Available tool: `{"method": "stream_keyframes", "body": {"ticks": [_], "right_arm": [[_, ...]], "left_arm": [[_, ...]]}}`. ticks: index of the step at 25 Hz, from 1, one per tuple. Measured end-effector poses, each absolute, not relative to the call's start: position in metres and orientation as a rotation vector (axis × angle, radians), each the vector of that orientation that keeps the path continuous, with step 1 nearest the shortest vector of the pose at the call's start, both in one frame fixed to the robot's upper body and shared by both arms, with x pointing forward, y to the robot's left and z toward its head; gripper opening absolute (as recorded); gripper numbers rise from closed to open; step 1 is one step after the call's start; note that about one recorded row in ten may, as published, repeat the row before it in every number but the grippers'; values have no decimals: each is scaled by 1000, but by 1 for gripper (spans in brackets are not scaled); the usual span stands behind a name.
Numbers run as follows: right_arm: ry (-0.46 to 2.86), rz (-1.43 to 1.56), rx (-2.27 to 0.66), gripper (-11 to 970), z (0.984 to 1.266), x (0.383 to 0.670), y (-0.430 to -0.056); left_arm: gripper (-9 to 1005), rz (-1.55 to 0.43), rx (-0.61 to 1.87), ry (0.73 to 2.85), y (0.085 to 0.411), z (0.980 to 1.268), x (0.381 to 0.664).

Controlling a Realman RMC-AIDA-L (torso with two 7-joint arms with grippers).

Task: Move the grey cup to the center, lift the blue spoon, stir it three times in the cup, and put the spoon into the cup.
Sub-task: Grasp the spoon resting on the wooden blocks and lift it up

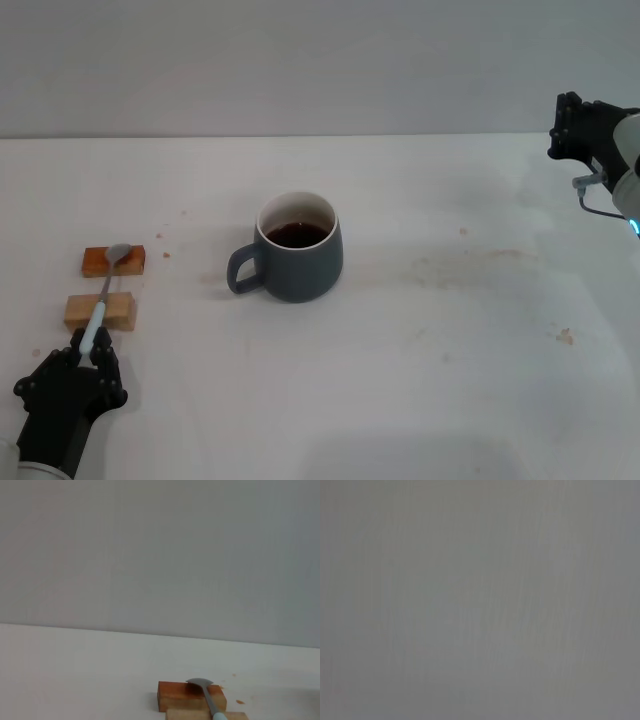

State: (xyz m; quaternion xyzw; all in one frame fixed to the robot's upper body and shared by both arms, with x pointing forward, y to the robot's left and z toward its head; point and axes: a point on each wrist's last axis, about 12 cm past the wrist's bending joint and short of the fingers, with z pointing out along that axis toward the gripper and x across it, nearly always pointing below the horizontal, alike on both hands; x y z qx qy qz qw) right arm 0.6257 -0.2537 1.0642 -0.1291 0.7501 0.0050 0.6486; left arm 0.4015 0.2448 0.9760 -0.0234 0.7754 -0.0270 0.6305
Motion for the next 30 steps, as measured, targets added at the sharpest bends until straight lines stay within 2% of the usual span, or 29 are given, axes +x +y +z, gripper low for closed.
{"method": "stream_keyframes", "body": {"ticks": [20, 23, 30], "right_arm": [[1709, 11, -293, 37, 1063, 624, -254], [1714, 7, -284, 37, 1061, 623, -257], [1721, 2, -274, 37, 1059, 620, -260]], "left_arm": [[180, -61, -58, 1734, 245, 982, 404], [180, -77, -72, 1673, 249, 997, 412], [180, -109, -56, 1696, 262, 1034, 438]]}}
